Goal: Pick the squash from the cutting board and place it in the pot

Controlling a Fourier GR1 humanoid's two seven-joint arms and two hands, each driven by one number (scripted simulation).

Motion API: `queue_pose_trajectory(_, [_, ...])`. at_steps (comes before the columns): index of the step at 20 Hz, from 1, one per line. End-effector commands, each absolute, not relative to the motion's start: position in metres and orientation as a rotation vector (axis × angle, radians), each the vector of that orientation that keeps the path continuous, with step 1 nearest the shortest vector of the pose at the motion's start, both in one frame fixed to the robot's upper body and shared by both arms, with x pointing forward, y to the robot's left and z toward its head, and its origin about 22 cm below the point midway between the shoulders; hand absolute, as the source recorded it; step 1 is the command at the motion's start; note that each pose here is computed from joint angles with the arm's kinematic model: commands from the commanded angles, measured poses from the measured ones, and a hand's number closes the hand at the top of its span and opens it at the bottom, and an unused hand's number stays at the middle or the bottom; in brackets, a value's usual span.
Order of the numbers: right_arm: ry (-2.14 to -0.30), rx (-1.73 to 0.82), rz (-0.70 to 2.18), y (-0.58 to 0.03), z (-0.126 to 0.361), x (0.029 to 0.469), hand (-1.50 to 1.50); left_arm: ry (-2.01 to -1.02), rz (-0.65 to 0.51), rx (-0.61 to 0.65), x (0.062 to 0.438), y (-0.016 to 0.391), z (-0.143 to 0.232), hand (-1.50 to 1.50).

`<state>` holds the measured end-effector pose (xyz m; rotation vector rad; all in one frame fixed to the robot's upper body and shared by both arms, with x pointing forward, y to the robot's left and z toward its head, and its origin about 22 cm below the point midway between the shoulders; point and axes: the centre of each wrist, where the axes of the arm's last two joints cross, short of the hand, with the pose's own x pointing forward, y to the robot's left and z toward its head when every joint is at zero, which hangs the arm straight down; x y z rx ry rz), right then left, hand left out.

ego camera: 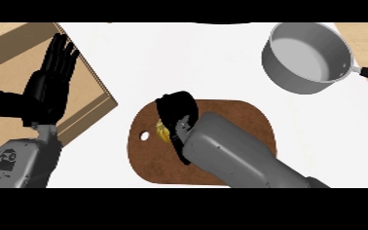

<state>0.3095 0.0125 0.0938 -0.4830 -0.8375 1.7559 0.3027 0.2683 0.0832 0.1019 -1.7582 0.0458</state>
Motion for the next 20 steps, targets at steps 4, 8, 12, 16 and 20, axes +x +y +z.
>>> queue_pose_trajectory(4, [-0.830,-0.471,1.768,-0.003,0.066,0.323,-1.50,-1.761,0.042,0.099,0.298,0.265,0.098,0.00])
queue_pose_trajectory(8, [-0.820,-0.452,1.755,0.008,0.051,0.302,-1.50,-1.753,0.059,0.109,0.295,0.255,0.076,0.00])
queue_pose_trajectory(12, [-0.861,-0.382,1.823,0.008,0.054,0.317,1.50,-1.772,0.037,0.074,0.311,0.255,0.080,0.00])
queue_pose_trajectory(16, [-0.944,-0.347,1.904,0.004,0.032,0.308,1.50,-1.757,0.046,0.109,0.309,0.256,0.059,0.00])
queue_pose_trajectory(20, [-0.963,-0.359,1.897,0.011,0.036,0.312,1.50,-1.772,0.022,0.061,0.303,0.263,0.071,0.00])
